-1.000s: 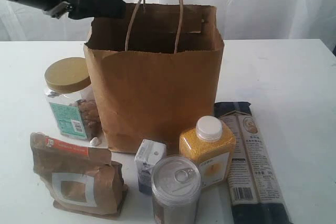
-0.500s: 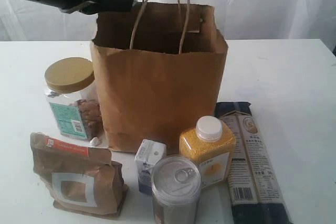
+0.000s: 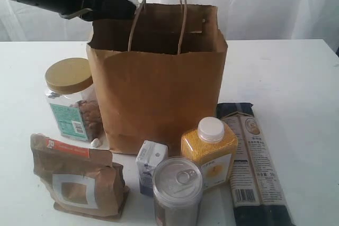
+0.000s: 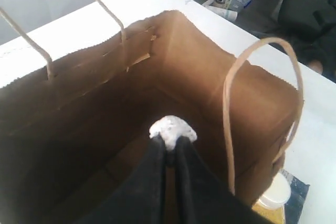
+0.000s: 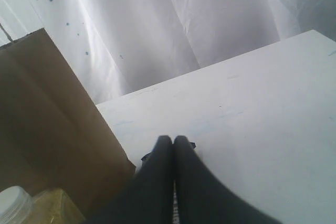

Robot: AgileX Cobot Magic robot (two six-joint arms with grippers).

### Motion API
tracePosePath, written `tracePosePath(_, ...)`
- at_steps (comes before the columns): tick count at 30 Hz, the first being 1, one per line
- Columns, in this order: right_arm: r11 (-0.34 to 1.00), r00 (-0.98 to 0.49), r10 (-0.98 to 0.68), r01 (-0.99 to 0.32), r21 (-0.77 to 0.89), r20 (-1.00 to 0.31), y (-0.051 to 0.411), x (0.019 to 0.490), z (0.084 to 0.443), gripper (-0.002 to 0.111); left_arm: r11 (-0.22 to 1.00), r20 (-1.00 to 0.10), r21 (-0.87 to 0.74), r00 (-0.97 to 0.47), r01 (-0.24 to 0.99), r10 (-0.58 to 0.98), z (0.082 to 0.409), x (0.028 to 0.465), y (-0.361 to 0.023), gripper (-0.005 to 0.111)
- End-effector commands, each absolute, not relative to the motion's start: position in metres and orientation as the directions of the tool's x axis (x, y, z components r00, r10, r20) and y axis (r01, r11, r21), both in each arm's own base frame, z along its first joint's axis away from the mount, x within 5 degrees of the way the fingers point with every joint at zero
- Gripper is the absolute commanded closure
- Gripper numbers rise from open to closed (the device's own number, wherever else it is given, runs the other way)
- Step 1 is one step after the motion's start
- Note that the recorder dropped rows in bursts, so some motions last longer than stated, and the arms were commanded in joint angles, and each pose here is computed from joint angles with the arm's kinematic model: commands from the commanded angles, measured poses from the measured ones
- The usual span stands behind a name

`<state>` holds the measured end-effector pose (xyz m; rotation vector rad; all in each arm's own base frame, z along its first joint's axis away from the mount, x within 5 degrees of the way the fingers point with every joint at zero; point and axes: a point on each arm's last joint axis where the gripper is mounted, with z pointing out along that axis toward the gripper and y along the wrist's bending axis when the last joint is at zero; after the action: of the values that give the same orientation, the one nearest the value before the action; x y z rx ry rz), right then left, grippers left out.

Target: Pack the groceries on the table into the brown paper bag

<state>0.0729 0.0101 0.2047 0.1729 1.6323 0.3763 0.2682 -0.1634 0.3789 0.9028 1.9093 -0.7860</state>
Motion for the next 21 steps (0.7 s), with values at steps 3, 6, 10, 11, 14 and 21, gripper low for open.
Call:
tracePosePath(3,0.937,-0.086,0.322,-0.113,0.33,-0.943,0.0098,0.0728,0.2065,0.108,0.537,-0.886,-0.096,-0.318,0.838,0.338,0.3861,0.2602,-0.159,0.106)
tracePosePath(6,0.937,-0.086,0.322,-0.113,0.33,-0.943,0.0098,0.0728,0.2065,0.108,0.535,-0.886,-0.098,-0.319,0.839,0.337,0.3868,0.2591,-0.1589,0.106)
tracePosePath(10,0.937,-0.086,0.322,-0.113,0.33,-0.943,0.0098,0.0728,0.2065,0.108,0.534,-0.885,-0.1,-0.32,0.84,0.339,0.3865,0.259,-0.159,0.103)
tracePosePath(11,0.937,-0.086,0.322,-0.113,0.33,-0.943,0.0098,0.0728,0.2065,0.108,0.531,-0.885,-0.098,-0.318,0.842,0.341,0.3864,0.2589,-0.159,0.097)
tracePosePath(14,0.937,-0.07,0.324,-0.116,0.33,-0.944,0.0095,0.0729,0.2079,0.108,0.527,-0.883,-0.1,-0.32,0.844,0.344,0.3862,0.2584,-0.1592,0.062)
tracePosePath(21,0.93,-0.023,0.345,-0.124,0.345,-0.938,0.0088,0.073,0.2125,0.108,0.518,-0.882,-0.093,-0.312,0.85,0.354,0.3859,0.2578,-0.1593,0.051)
